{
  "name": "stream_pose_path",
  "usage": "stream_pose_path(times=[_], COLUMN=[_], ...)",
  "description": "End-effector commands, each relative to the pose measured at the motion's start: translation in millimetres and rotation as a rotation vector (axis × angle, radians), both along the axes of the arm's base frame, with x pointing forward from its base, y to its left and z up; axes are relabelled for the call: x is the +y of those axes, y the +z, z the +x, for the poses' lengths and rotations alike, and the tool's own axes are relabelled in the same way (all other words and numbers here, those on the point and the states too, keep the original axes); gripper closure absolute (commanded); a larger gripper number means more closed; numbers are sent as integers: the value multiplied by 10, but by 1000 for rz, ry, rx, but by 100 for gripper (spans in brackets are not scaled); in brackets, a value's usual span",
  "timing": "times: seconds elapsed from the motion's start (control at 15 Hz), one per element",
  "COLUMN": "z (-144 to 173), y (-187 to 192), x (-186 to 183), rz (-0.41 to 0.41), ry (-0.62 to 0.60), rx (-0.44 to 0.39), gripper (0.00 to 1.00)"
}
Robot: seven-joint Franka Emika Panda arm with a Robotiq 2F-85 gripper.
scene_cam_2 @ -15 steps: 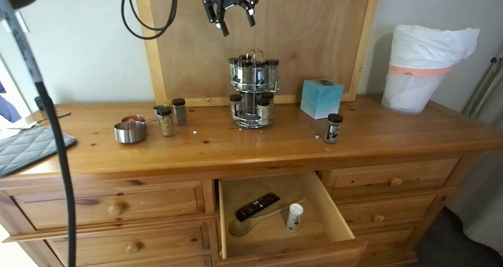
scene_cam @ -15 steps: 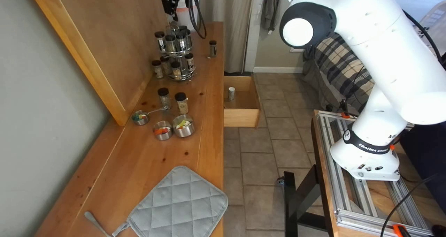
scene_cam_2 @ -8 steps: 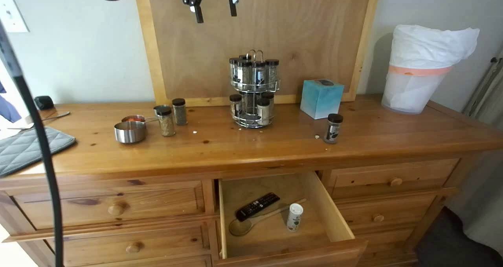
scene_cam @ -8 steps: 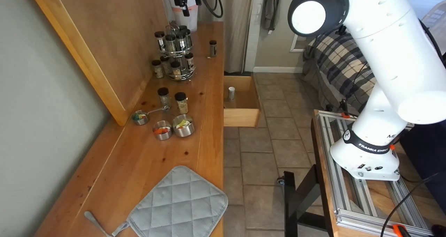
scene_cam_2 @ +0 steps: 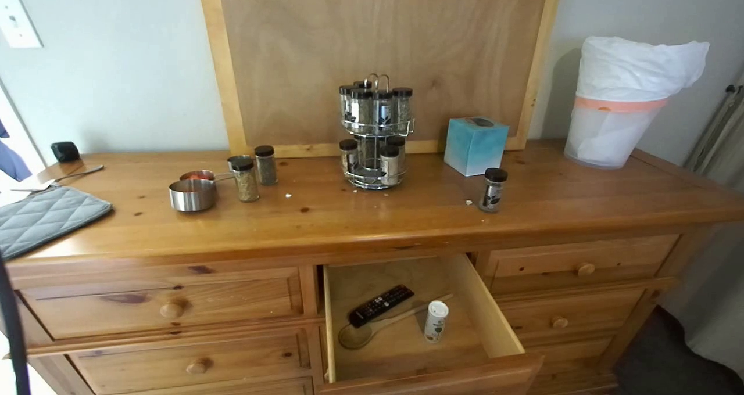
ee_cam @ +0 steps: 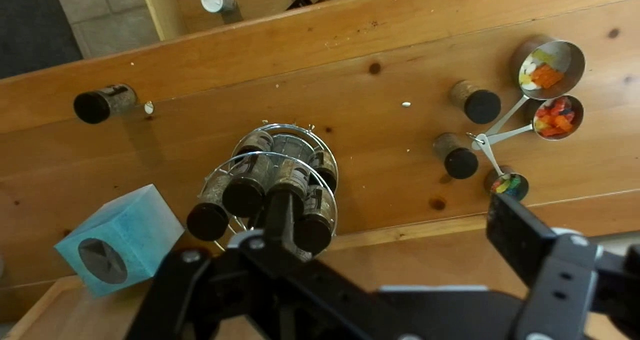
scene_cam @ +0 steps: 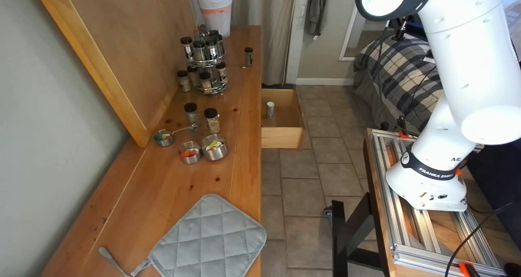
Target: Move the silver stand backwards.
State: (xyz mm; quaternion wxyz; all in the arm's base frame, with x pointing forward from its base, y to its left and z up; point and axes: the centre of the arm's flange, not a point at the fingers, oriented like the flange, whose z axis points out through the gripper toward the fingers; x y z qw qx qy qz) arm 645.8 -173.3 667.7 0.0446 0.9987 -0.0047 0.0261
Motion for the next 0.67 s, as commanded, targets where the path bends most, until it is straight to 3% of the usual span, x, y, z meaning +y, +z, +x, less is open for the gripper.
stream_pose_path(times=[0.0, 0.33, 0.4, 0.6], z=[-624, -567, -4, -3], y=[-381, -462, 17, 3], x=[94, -43, -103, -126], rz=[25, 77, 33, 35], ry=[36, 34, 10, 7], rx=[-51, -58, -31, -29], gripper=[0, 0, 0, 0])
